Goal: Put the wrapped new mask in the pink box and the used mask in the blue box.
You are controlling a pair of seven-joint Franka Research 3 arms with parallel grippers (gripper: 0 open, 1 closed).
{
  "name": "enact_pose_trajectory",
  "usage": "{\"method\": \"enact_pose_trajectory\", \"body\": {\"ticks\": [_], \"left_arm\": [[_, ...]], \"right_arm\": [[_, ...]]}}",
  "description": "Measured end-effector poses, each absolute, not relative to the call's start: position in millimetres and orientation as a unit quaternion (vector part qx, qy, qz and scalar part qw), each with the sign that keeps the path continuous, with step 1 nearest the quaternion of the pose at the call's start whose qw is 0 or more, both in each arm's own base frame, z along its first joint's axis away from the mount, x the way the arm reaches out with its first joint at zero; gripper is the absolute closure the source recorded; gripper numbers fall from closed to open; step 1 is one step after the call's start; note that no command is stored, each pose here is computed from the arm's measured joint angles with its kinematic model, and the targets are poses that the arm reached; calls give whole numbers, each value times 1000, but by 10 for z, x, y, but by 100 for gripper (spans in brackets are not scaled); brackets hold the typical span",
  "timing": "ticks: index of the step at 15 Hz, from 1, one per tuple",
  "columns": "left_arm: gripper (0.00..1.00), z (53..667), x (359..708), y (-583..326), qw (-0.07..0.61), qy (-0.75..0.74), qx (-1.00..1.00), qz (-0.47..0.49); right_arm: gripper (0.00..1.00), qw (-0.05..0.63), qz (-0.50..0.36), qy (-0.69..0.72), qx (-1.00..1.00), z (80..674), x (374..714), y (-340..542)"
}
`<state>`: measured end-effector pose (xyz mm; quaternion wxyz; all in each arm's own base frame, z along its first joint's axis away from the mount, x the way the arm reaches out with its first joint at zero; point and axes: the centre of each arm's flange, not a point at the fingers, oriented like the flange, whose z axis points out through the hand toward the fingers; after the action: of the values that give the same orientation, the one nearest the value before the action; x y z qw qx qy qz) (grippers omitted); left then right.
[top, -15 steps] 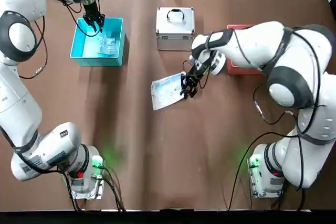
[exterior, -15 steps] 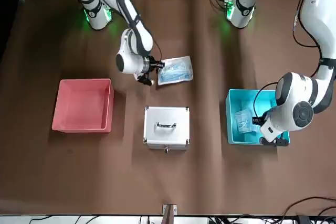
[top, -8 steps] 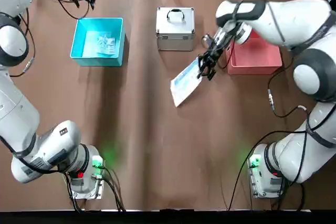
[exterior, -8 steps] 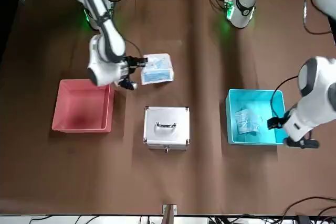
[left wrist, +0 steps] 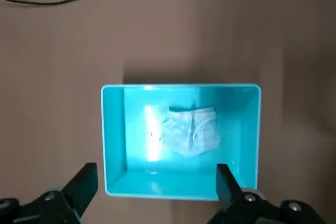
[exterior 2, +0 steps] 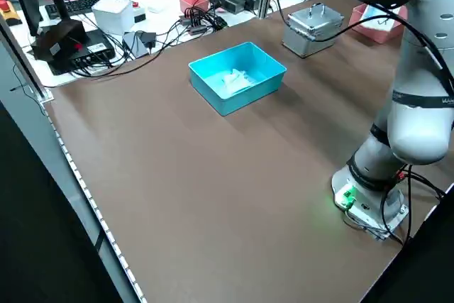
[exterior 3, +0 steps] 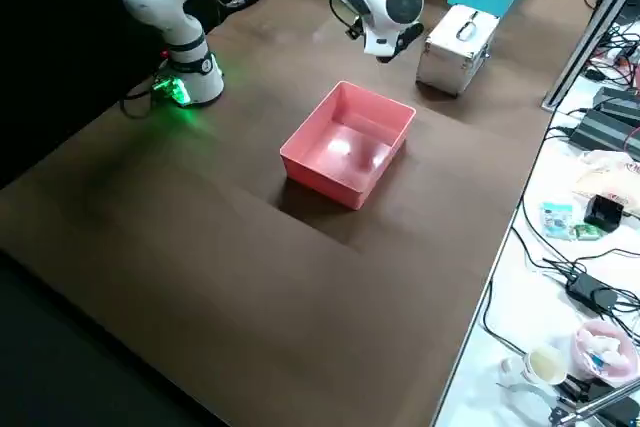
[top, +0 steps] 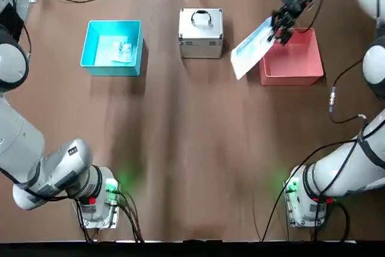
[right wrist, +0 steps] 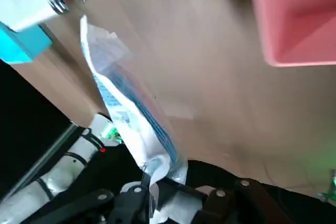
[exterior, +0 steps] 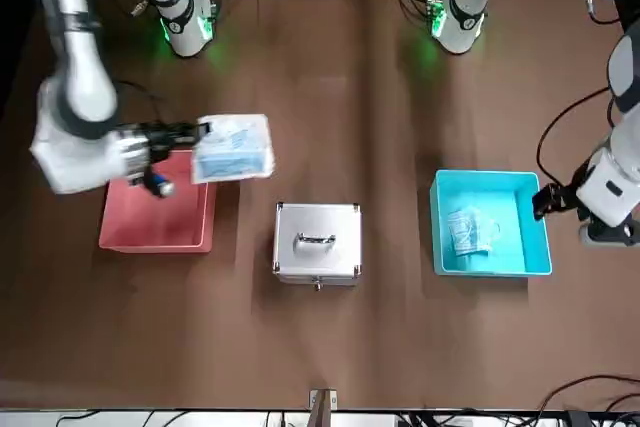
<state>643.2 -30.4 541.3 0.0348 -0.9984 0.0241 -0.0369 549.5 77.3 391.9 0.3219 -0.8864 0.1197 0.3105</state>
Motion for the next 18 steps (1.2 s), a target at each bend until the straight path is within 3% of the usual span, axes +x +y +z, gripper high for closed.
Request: {"method": "enact_pose_trajectory", "body": {"ticks": [4, 9, 18], "left_arm": [[0, 5631, 6200, -479, 25, 25, -999, -3], [0, 5678, 6154, -511, -1, 19, -1000, 4], [0, 5879, 6109, -247, -17, -16, -1000, -10]], "right_arm": [[98, 326, 264, 126, -899, 4104, 5665, -342], [98, 333, 238, 114, -905, 3644, 5768, -1322], [98, 354, 285, 123, -882, 2605, 5785, -1632]]}}
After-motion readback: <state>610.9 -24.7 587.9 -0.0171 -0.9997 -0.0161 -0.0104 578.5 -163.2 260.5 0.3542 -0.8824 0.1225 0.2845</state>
